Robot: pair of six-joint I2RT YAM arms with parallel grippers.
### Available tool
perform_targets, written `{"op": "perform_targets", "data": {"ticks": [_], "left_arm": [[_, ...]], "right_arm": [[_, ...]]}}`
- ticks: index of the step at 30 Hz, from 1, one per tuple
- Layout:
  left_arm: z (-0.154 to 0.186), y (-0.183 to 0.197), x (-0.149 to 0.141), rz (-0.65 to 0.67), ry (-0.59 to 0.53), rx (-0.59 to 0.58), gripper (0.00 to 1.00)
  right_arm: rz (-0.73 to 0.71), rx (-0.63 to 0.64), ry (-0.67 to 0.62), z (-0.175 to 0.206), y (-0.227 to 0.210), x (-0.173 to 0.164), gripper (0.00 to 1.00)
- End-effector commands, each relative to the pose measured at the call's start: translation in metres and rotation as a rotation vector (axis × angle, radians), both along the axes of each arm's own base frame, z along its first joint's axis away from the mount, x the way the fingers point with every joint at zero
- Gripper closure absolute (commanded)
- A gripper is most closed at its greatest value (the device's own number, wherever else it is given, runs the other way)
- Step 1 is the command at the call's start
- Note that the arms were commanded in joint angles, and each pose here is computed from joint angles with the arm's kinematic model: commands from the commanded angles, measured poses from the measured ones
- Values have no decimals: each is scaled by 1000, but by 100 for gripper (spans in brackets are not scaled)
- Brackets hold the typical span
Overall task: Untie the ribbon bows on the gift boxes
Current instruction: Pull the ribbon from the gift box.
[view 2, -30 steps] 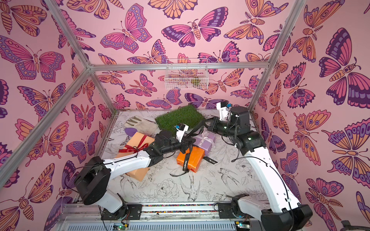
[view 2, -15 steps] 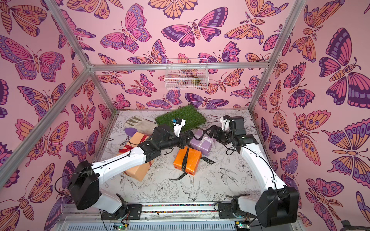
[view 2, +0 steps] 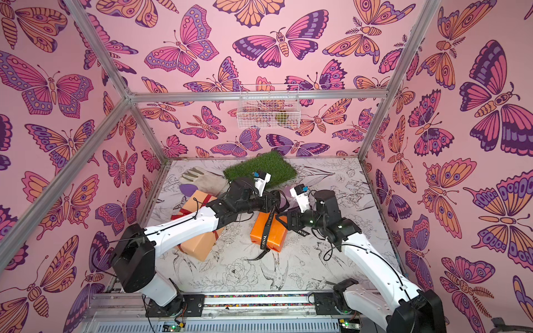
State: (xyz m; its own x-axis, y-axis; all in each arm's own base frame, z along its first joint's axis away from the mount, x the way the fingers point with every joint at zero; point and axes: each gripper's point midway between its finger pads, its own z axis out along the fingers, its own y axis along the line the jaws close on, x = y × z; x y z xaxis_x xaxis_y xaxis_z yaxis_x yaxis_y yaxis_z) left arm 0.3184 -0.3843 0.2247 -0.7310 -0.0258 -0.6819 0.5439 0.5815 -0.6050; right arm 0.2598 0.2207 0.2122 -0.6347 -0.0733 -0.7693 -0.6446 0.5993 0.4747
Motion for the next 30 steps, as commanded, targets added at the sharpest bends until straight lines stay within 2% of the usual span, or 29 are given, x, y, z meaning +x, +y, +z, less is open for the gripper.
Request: {"op": "perform_targets", "data": {"ticks": [1, 8, 14, 18, 22, 24, 25, 26, 27, 28, 30], "left_arm": [[2, -1, 0, -7, 23, -13, 100], [0, -4, -3, -22, 54, -25, 100], [2, -2, -4, -11, 59, -31, 100], [8, -2, -4, -8, 53, -41, 100], [8, 1, -4, 4, 46, -35, 100], [7, 3, -3, 11, 42, -30, 100], [5, 6, -1, 19, 42, -19, 84], [3, 10, 0, 32, 46, -8, 60], [0, 17, 2, 48, 57, 9, 9], [-4, 25, 3, 65, 67, 30, 0], [-13, 47, 2, 110, 83, 73, 0]], "right_arm": [[60, 27, -237, 26, 16, 18, 18], [72, 7, -321, 12, 28, 43, 19], [100, 6, -295, -1, 39, 48, 39], [106, 1, -279, -11, 46, 49, 61], [112, -26, -256, -16, 46, 49, 100], [121, -31, -227, -19, 46, 47, 100], [124, -29, -216, -20, 46, 46, 100], [126, -23, -205, -21, 46, 44, 100], [125, -18, -195, -22, 47, 44, 100], [120, -13, -180, -24, 46, 43, 100], [98, -10, -152, -27, 44, 43, 100]]}}
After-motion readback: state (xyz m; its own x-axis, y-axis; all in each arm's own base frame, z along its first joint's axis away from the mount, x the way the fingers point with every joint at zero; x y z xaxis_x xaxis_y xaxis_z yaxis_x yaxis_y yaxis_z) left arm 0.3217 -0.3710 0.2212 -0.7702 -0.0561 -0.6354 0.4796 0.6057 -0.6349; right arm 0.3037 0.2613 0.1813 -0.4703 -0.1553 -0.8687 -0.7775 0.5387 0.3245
